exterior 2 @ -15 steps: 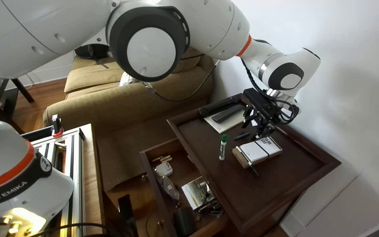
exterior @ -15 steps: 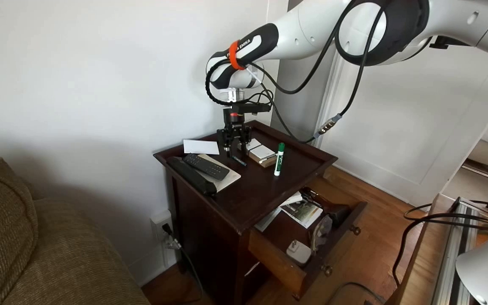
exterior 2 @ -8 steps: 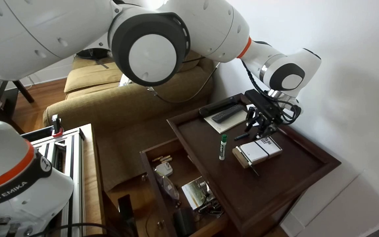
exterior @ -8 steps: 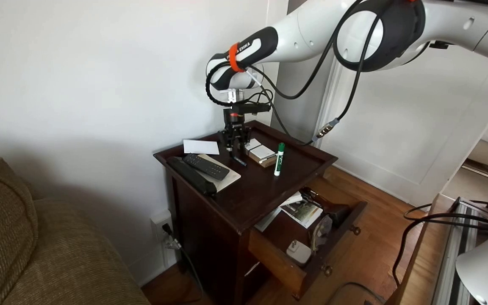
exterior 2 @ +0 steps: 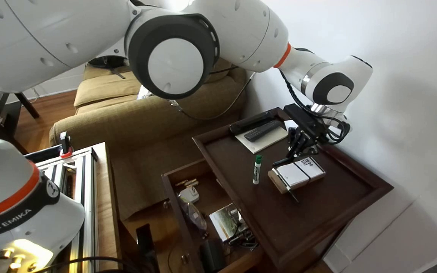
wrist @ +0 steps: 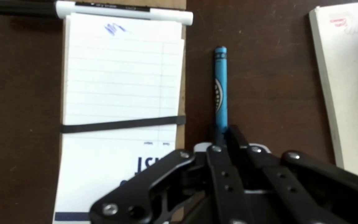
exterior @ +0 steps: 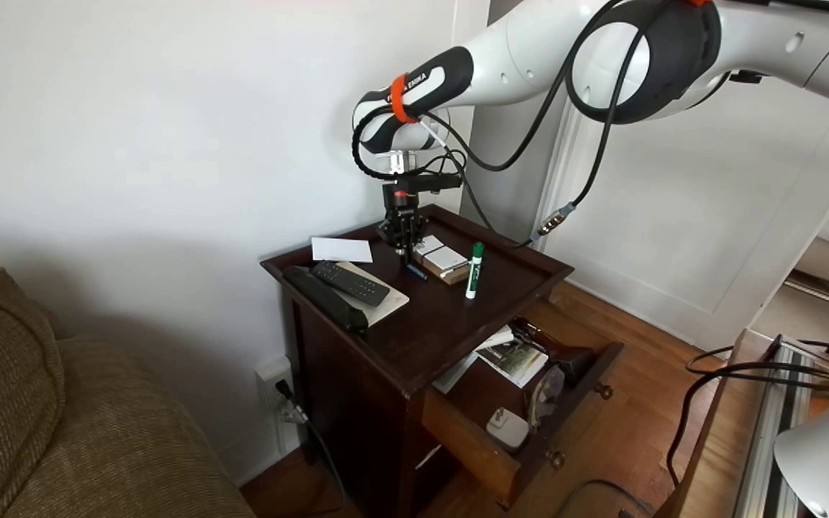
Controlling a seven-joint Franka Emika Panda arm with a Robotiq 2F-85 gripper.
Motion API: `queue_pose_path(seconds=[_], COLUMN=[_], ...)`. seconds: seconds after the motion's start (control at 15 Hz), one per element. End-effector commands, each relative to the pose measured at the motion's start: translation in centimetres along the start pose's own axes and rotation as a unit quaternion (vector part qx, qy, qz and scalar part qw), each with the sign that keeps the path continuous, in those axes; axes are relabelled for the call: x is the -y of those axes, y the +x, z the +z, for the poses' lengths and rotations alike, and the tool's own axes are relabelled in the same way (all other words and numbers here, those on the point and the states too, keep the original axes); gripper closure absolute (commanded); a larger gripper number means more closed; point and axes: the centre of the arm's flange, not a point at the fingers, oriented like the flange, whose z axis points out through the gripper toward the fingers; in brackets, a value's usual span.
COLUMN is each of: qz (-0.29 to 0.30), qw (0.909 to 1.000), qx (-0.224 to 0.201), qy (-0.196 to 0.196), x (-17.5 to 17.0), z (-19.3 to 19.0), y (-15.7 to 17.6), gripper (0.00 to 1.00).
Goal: Use the crayon to write on the white book.
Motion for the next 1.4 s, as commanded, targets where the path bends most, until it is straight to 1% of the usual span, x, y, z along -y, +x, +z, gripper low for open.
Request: queue_pose_path(seconds=[0.0,0.2,0.4,0.53,0.73,0.8,0.87,1.07,1.33], qz=[0.006,0.007,0.011,0.021,0.046,0.062,0.079,0.142,0.198], qw=[0.9999,1.0000,0.9992,0.9969,0.9899,0.9863,0.9830,0.9659,0.9445], qx=[0.008,-0.004,-0.036,-0.073,-0.125,-0.140,-0.152,-0.204,-0.251], qy=[0.000,-0.003,-0.008,-0.022,-0.050,-0.062,-0.065,-0.073,-0.075], x=[0.2,0.8,2.2,3.3,4.8,5.1,5.3,5.5,6.5], z=[0.6,-0.4,-2.5,-4.1,-6.1,-6.5,-6.8,-7.4,-6.9], y=[1.4,0.7,-0.7,-1.8,-3.1,-3.6,-4.1,-5.2,-6.1], gripper=[0.98,0.98,0.98,0.98,0.98,0.98,0.98,0.98,0.98])
